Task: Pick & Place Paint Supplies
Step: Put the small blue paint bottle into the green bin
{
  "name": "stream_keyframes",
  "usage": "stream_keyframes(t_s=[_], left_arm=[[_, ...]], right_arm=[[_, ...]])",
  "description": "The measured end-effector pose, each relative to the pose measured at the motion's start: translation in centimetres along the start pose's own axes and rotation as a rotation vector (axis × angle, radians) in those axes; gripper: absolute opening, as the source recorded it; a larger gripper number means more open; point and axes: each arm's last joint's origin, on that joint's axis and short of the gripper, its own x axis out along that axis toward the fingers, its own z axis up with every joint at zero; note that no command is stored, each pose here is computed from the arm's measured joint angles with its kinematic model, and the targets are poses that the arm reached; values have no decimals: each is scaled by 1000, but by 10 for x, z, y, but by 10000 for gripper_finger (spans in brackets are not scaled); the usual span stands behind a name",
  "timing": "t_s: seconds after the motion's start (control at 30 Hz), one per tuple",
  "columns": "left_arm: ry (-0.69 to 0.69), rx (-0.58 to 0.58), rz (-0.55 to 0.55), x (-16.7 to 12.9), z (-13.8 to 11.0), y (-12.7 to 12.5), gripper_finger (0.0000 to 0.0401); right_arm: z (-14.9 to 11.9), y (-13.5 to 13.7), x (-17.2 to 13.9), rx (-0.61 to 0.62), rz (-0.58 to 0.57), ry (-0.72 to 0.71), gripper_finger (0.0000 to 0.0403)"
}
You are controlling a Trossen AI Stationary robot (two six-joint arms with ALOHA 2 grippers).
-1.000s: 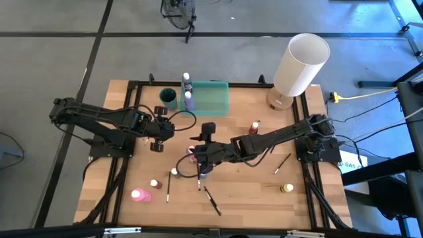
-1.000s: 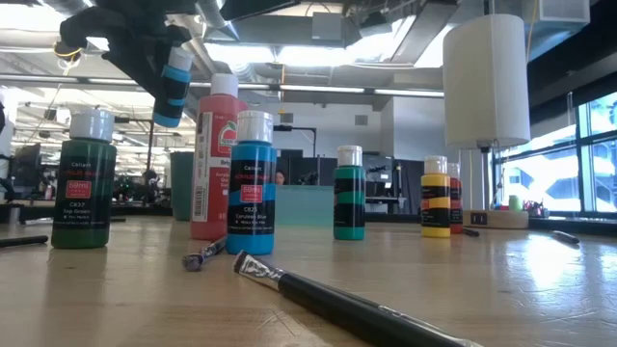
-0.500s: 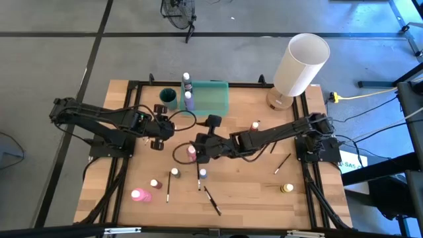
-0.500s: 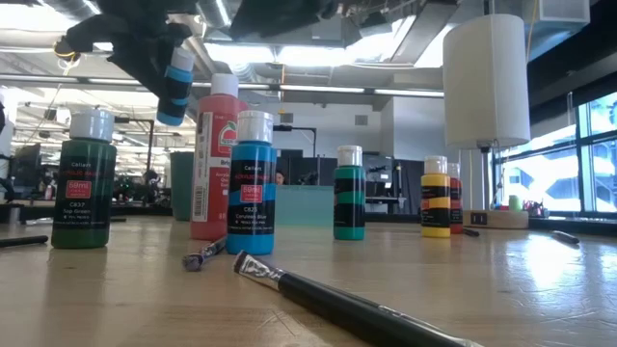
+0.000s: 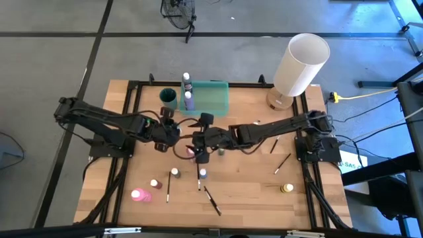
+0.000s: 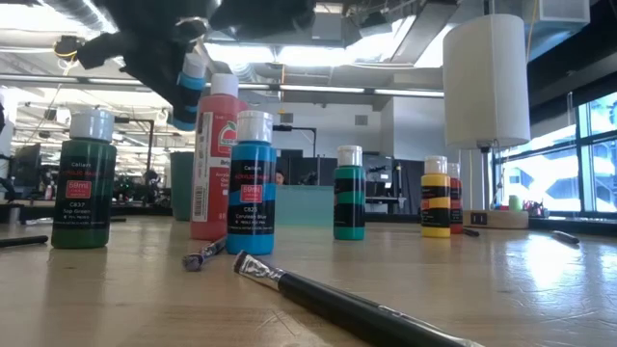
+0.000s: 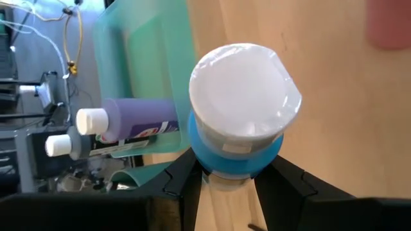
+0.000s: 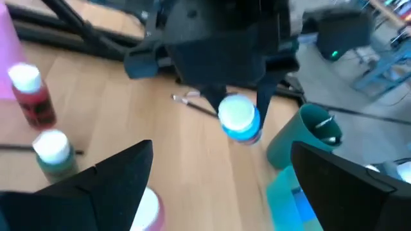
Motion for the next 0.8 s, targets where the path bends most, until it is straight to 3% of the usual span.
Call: stream_keyframes(t_s=[0.2,0.8], left_arm=[[-28,-21,16,1,5,0,122],[-84,-86,28,2,11,2,122]], right_arm=[[2,2,4,54,27,-43,373],[-1,-7,16,26,-2,-56,374]])
